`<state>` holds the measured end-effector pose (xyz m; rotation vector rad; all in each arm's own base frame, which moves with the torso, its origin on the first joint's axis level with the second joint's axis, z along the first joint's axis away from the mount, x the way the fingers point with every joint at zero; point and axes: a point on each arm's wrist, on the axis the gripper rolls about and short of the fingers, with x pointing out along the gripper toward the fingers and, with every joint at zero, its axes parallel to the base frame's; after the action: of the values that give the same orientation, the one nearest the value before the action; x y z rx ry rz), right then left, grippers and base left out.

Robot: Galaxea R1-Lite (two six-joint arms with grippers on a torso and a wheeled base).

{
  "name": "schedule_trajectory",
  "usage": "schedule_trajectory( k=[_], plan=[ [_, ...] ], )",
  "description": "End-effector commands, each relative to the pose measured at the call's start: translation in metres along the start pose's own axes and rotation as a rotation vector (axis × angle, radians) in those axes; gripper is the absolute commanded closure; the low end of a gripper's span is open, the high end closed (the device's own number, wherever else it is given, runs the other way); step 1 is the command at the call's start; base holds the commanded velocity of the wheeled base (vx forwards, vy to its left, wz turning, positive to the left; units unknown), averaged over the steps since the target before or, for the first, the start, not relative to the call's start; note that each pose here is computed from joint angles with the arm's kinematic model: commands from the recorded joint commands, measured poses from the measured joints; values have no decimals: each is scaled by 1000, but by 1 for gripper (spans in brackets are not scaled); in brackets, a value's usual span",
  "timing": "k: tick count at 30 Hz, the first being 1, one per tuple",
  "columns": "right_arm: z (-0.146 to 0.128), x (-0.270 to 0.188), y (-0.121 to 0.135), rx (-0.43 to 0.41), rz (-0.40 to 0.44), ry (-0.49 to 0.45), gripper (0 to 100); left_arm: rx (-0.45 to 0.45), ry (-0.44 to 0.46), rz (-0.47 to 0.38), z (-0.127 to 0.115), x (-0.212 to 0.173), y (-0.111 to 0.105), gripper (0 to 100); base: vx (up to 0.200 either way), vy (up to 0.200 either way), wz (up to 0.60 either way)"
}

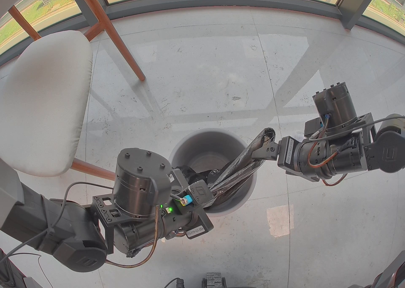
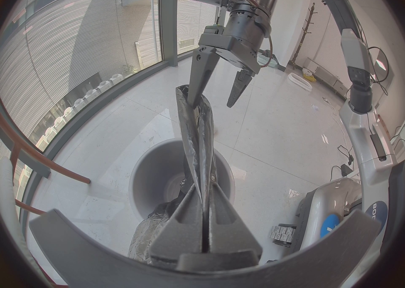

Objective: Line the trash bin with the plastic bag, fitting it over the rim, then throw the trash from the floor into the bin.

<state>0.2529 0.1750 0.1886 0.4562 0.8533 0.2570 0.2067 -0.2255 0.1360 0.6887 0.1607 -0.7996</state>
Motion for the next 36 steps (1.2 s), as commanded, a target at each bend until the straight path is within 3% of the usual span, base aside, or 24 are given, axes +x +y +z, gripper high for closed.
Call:
schedule_trajectory(
  k=[1, 21, 22, 28, 36],
  plan=[
    [-7, 4, -2, -7, -12, 25, 0, -1, -6, 6, 1, 0, 0, 100, 0, 0, 0],
    [-7, 30, -1, -13, -79, 23, 0, -31, -1, 18, 1, 0, 1, 100, 0, 0, 0],
    [-8, 30, -1, -14, -83, 24, 100, -38, 0, 20, 1, 0, 1, 100, 0, 0, 0],
    [-4, 29, 2, -12, -69, 6, 100, -56, 1, 19, 1, 0, 1, 100, 0, 0, 0],
    [-7, 30, 27, -60, -3, 0, 100, -109, 27, 49, -1, 0, 1, 100, 0, 0, 0]
  ],
)
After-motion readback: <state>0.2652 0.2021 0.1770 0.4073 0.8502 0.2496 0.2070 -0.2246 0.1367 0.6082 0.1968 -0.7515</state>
